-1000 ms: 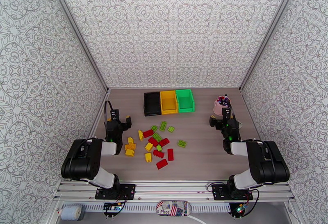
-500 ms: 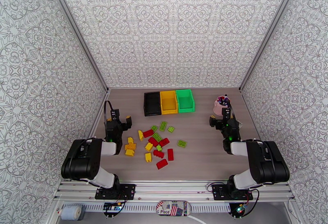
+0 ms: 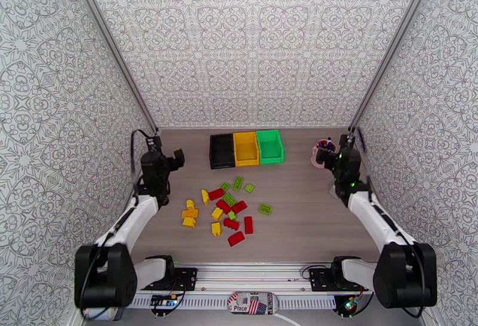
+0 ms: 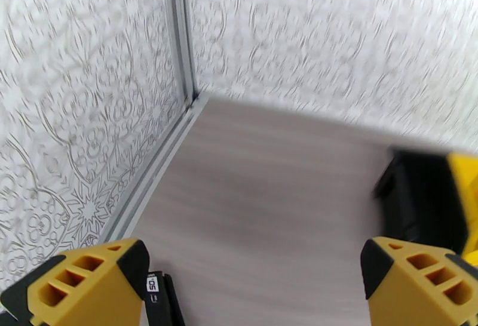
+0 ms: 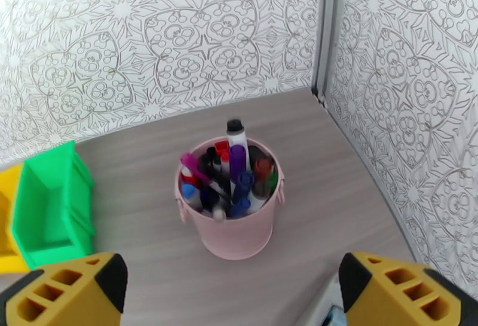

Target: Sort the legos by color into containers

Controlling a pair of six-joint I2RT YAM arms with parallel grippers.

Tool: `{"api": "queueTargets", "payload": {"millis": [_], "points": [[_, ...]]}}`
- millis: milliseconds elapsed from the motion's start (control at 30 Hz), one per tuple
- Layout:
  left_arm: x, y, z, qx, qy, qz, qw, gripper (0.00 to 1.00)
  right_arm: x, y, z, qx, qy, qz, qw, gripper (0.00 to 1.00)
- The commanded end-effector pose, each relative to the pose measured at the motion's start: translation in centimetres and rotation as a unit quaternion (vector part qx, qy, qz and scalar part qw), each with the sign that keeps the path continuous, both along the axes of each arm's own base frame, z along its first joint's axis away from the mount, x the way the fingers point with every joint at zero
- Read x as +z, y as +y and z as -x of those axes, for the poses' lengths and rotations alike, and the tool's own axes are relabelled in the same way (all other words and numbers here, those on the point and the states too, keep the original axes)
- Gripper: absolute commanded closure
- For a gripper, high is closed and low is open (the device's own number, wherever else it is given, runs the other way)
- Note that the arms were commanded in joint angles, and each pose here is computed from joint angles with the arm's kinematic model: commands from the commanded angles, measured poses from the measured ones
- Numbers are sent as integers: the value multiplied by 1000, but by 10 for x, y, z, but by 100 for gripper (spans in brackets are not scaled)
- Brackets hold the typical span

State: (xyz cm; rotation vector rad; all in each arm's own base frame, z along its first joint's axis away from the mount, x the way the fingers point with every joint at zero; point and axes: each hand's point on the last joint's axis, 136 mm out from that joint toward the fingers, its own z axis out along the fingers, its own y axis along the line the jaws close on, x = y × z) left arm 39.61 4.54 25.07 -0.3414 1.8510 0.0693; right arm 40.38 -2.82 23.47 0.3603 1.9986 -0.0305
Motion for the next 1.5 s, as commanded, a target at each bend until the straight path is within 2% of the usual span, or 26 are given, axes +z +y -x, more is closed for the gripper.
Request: {"api": "queueTargets", "payload": {"millis": [0, 67, 133, 200, 267, 300, 400, 467, 600, 667, 700, 733, 800, 867, 967, 1033, 1100, 1267, 1367, 1467], "points": [[-31, -11, 39, 15, 118, 112, 987, 1, -66, 23, 66, 12, 227, -98, 969, 1], [-30, -25, 45, -15, 132, 170, 976, 1, -65, 42, 83, 30, 251, -159, 954, 1], [-32, -41, 51, -40, 151, 220, 963, 1, -56, 55, 98, 35, 244, -210, 946, 1], [-40, -58, 58, -55, 178, 278, 942, 1, -48, 61, 114, 31, 234, -241, 941, 1], [-45, -79, 62, -78, 197, 336, 918, 1, -47, 58, 129, 6, 234, -255, 938, 1], [-50, -83, 66, -61, 214, 357, 907, 1, -48, 55, 136, -9, 236, -257, 937, 1], [-52, -98, 80, -54, 251, 392, 883, 1, -44, 42, 155, -53, 223, -253, 940, 1], [-39, -105, 88, -71, 243, 389, 886, 1, -42, 41, 167, -68, 214, -270, 936, 1], [4, -113, 100, -128, 160, 385, 900, 1, -44, 58, 174, -39, 226, -308, 923, 1], [13, -110, 106, -127, 133, 400, 898, 1, -43, 68, 174, -12, 235, -320, 918, 1], [11, -103, 109, -107, 132, 414, 894, 1, -41, 72, 173, 1, 235, -324, 916, 1], [9, -100, 110, -99, 136, 429, 888, 1, -39, 75, 173, 10, 234, -328, 915, 1], [4, -106, 105, -125, 151, 466, 863, 1, -33, 79, 171, 24, 225, -336, 914, 1], [-1, -116, 99, -150, 171, 482, 846, 1, -38, 83, 171, 26, 245, -339, 908, 7], [-7, -122, 99, -148, 180, 473, 850, 1, -52, 92, 171, 24, 278, -348, 895, 16], [-12, -130, 98, -152, 188, 491, 837, 1, -57, 103, 168, 27, 283, -357, 890, 18], [-25, -146, 99, -165, 221, 500, 821, 1, -63, 121, 163, 42, 291, -359, 886, 22], [-46, -182, 118, -184, 273, 438, 836, 1, -91, 170, 161, 62, 349, -324, 877, 30], [-57, -199, 128, -198, 295, 407, 841, 1, -107, 202, 163, 66, 382, -298, 872, 28], [-72, -210, 135, -211, 322, 390, 836, 1, -121, 227, 162, 68, 405, -262, 873, 24]]}}
